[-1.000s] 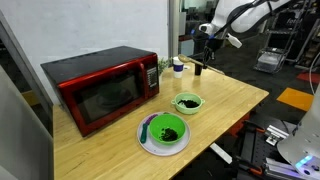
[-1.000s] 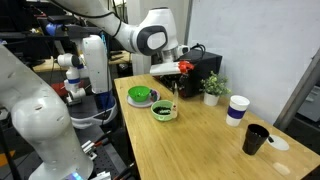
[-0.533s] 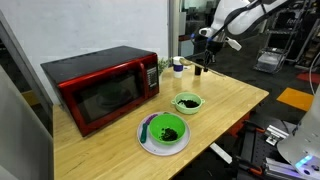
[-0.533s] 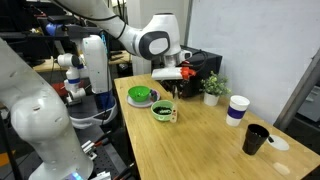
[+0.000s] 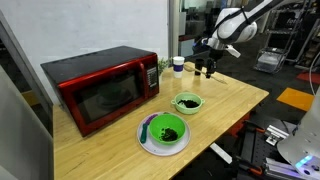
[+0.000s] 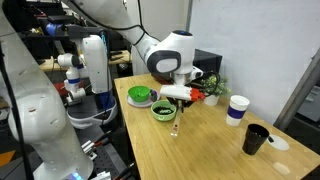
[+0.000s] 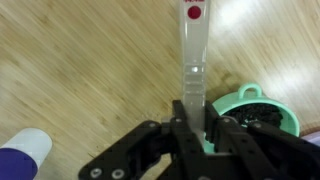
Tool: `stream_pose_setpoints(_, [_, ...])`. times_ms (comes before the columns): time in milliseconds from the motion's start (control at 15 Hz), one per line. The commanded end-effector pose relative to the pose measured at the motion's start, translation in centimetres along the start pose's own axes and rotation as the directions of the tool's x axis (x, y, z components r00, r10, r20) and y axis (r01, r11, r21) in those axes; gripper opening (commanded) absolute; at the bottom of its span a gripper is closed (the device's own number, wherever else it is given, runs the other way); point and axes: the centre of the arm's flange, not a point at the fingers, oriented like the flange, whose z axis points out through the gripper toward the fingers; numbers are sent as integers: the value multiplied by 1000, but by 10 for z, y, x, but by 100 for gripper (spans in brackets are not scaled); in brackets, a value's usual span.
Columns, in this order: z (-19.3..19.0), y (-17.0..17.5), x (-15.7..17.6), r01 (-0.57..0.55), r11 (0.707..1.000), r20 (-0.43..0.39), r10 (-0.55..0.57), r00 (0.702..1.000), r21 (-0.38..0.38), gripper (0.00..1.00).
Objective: Use the spoon to transfer beans from the light-green bowl to the dark green bowl
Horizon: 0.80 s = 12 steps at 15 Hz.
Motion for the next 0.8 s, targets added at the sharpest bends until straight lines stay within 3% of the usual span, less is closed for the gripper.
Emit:
stream_pose_setpoints(0, [21, 31, -6, -22, 1000, 8, 22, 1000, 18, 6])
stream_pose_setpoints(733, [82, 67, -9, -80, 995, 124, 72, 990, 66, 6])
